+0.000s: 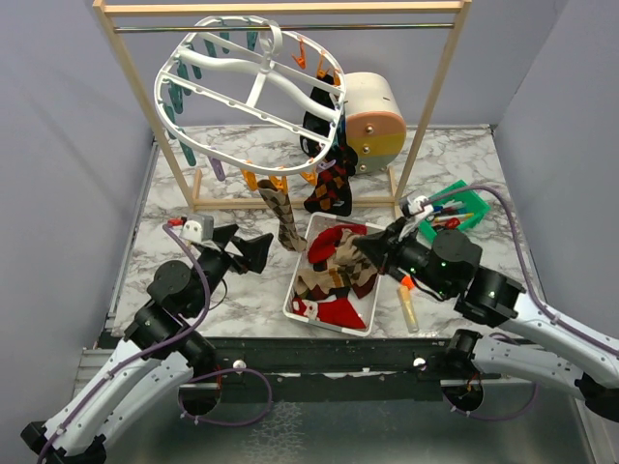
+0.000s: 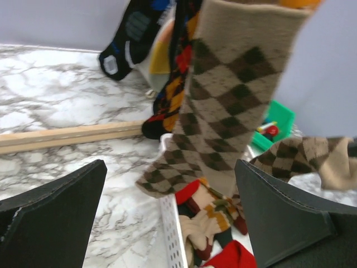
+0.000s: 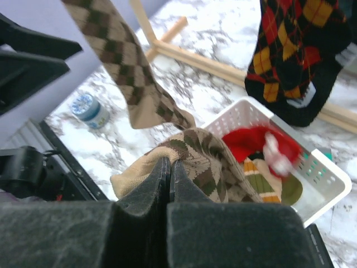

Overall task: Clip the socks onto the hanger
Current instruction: Pick up the sock from the bin.

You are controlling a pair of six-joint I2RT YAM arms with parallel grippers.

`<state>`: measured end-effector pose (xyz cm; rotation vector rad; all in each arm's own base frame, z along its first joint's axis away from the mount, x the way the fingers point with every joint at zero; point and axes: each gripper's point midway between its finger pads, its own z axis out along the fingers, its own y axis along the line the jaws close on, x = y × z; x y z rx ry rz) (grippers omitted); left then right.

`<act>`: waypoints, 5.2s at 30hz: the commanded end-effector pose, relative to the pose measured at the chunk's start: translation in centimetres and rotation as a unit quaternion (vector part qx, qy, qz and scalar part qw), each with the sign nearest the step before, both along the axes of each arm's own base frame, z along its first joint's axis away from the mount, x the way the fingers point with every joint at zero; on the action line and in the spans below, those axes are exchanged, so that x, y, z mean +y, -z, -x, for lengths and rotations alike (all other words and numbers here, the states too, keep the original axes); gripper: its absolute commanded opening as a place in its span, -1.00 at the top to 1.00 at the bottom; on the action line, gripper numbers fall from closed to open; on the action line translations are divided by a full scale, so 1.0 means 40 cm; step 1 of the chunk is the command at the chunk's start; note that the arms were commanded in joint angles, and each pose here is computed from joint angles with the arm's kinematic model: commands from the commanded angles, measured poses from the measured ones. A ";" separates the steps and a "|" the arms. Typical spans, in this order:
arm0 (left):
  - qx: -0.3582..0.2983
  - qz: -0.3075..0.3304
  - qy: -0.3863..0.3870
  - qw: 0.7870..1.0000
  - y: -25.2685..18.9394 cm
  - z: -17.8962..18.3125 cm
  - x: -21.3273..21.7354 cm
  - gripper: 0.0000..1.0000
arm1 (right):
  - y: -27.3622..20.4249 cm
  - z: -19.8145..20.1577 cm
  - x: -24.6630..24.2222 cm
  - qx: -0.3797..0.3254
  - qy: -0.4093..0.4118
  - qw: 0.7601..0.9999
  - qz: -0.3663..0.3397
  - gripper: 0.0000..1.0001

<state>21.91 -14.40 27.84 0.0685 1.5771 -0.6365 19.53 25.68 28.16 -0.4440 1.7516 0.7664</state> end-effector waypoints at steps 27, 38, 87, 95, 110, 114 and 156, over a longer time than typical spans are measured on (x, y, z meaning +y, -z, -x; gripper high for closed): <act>-0.218 0.004 0.413 0.884 -0.241 0.251 -0.258 -0.98 | -0.447 0.312 0.047 -0.152 -0.325 0.898 -0.256 0.99; -0.218 -0.022 0.488 0.845 -0.183 0.294 -0.289 -0.98 | -0.486 0.345 0.066 -0.160 -0.371 0.875 -0.266 0.99; -0.218 -0.053 0.526 0.820 -0.152 0.280 -0.353 1.00 | -0.475 0.423 0.044 -0.150 -0.442 0.849 -0.249 0.99; -0.286 -0.072 0.442 0.847 -0.235 0.219 -0.336 1.00 | -0.389 0.405 0.034 -0.122 -0.423 0.881 -0.173 -0.04; -0.472 -0.219 0.260 0.814 -0.354 0.115 -0.269 1.00 | -0.343 0.158 0.015 -0.006 -0.133 0.960 -0.246 -0.50; -0.526 -0.272 0.234 0.772 -0.347 0.122 -0.255 1.00 | -0.376 0.141 0.070 0.041 -0.141 0.948 -0.280 -0.53; -0.627 -0.595 0.309 0.396 0.065 0.162 -0.344 1.00 | 0.007 -0.099 0.082 0.173 -0.077 0.982 -0.004 -0.51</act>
